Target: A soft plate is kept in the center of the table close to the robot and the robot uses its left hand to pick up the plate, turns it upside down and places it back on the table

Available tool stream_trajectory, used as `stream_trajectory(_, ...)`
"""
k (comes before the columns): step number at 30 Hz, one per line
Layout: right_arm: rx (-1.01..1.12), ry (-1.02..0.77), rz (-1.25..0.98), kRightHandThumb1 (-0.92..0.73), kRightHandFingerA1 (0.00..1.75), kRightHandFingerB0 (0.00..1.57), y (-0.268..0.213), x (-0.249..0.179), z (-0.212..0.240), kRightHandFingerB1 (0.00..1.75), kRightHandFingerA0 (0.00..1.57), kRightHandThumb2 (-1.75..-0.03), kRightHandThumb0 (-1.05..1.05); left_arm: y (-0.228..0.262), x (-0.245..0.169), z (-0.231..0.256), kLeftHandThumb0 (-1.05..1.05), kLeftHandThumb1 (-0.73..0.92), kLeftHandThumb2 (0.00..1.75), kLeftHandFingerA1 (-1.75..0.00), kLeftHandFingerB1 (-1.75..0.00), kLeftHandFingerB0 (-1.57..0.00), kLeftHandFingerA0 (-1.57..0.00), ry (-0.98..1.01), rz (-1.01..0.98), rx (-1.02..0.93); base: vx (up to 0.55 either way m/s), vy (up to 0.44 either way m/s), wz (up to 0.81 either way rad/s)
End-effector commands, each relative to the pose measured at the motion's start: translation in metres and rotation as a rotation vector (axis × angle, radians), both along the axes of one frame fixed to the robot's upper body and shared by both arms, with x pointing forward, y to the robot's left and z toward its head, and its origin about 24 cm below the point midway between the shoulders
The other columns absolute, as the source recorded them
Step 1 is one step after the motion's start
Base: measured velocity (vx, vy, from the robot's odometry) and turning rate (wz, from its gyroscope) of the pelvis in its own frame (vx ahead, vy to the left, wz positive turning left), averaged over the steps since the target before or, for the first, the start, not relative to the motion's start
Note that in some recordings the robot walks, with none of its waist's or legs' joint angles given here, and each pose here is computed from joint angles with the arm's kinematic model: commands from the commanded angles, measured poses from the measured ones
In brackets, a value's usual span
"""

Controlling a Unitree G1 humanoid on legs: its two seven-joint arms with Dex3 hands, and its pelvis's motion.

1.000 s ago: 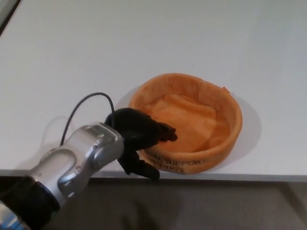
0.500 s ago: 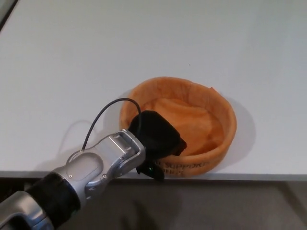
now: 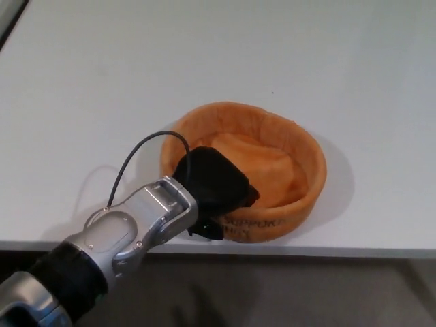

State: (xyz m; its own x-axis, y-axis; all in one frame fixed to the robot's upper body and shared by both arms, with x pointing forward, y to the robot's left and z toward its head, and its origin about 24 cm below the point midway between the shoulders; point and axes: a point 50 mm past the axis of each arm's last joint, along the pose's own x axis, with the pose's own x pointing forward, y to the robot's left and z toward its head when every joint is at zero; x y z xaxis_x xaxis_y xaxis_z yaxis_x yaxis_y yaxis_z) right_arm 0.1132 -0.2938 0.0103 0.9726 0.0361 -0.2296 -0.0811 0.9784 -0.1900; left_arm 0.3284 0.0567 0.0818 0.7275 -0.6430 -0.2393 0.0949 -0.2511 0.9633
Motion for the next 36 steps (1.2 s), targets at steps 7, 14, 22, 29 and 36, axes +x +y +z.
stream_trajectory(7, -0.002, 0.02, -0.007, -0.87, 0.4, 0.29, -0.002, -0.001, 0.001, 0.3, 0.42, -0.67, -0.72, -0.008, -0.005, 0.026, -0.39, 0.55, 0.59, -1.75, -1.75, -0.78, -0.89, 0.549, 0.111, -0.477, 0.0, 0.0, 0.0)
stream_trajectory(14, -0.008, 0.021, -0.006, -0.87, 0.41, 0.29, -0.004, -0.001, 0.0, 0.31, 0.44, -0.67, -0.72, -0.013, -0.014, 0.047, -0.5, 0.52, 0.64, -1.75, -1.75, -0.84, -0.95, 0.69, -0.039, -0.668, 0.0, 0.0, 0.0)
stream_trajectory(22, -0.011, 0.034, -0.002, -0.87, 0.4, 0.3, -0.002, -0.004, -0.002, 0.31, 0.44, -0.67, -0.73, -0.014, -0.015, 0.093, -0.44, 0.52, 0.6, -1.75, -1.75, -0.78, -0.94, 0.928, -0.165, -1.268, 0.0, 0.0, 0.0)
stream_trajectory(29, -0.025, 0.029, 0.002, -0.87, 0.4, 0.29, -0.002, -0.004, -0.003, 0.3, 0.43, -0.67, -0.72, -0.012, -0.014, 0.124, -0.46, 0.49, 0.59, -1.75, -1.75, -0.77, -0.98, 1.074, -0.293, -1.836, 0.0, 0.0, 0.0)
stream_trajectory(36, -0.048, 0.029, 0.01, -0.88, 0.41, 0.29, -0.002, -0.003, -0.002, 0.3, 0.44, -0.67, -0.71, -0.01, -0.011, 0.133, -0.47, 0.51, 0.58, -1.75, -1.75, -0.78, -0.94, 1.243, -0.46, -2.401, 0.0, 0.0, 0.0)
